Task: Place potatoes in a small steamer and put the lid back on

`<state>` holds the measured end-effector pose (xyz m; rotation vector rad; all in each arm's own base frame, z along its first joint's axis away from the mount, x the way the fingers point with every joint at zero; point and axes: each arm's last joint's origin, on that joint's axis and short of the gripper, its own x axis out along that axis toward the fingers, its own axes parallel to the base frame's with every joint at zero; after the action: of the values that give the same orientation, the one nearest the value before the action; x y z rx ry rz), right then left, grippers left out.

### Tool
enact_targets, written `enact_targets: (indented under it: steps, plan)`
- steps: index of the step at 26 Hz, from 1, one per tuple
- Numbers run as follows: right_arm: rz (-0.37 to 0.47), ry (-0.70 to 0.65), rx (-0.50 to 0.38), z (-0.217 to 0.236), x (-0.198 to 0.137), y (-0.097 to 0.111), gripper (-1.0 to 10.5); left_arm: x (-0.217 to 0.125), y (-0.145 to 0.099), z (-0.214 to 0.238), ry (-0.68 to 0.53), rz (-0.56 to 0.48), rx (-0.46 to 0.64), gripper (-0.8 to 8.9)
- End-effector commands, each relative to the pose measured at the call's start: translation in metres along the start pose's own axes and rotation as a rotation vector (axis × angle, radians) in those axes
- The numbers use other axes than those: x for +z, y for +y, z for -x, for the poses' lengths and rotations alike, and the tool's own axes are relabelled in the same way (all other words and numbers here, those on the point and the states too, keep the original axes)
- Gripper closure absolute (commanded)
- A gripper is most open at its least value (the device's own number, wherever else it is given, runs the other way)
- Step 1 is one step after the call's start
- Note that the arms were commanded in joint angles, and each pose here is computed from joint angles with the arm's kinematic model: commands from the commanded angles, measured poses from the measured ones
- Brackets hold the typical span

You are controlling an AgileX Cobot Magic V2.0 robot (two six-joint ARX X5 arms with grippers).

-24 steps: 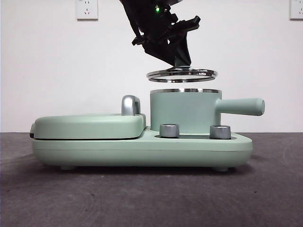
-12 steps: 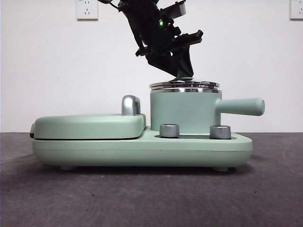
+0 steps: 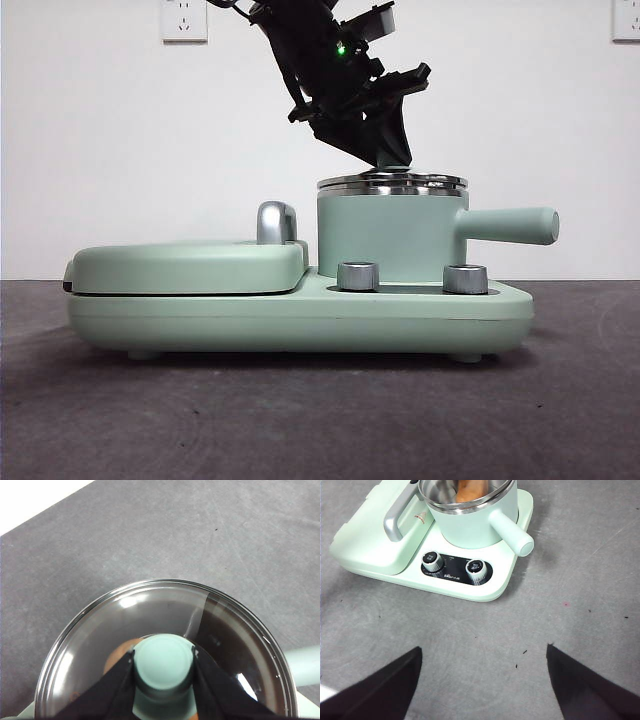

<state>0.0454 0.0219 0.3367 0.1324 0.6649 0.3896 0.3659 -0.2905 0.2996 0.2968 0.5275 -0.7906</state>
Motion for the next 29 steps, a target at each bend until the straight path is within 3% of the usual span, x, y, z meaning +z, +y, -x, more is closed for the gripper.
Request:
enact_targets:
  steps: [1, 13, 16, 23, 29]
  plan:
    - [-0.013, -0.005, 0.007, 0.001, 0.002, 0.001, 5.5, 0.005, -0.004, -0.003, -0.027, -0.006, -0.01, 7.99]
    - [-0.013, -0.003, 0.006, 0.001, 0.002, 0.001, 5.5, -0.005, -0.01, -0.019, 0.02, -0.071, -0.027, 7.74]
    - [-0.013, -0.003, 0.006, 0.001, 0.002, 0.001, 5.5, -0.005, -0.01, -0.019, 0.014, -0.071, -0.026, 5.85]
    - [-0.013, -0.002, 0.005, 0.001, 0.002, 0.001, 5.5, -0.002, -0.01, -0.018, -0.007, -0.069, -0.022, 5.53]
    - [-0.013, -0.003, 0.006, 0.001, 0.002, 0.001, 5.5, 0.012, -0.009, -0.007, -0.04, -0.062, -0.017, 3.5]
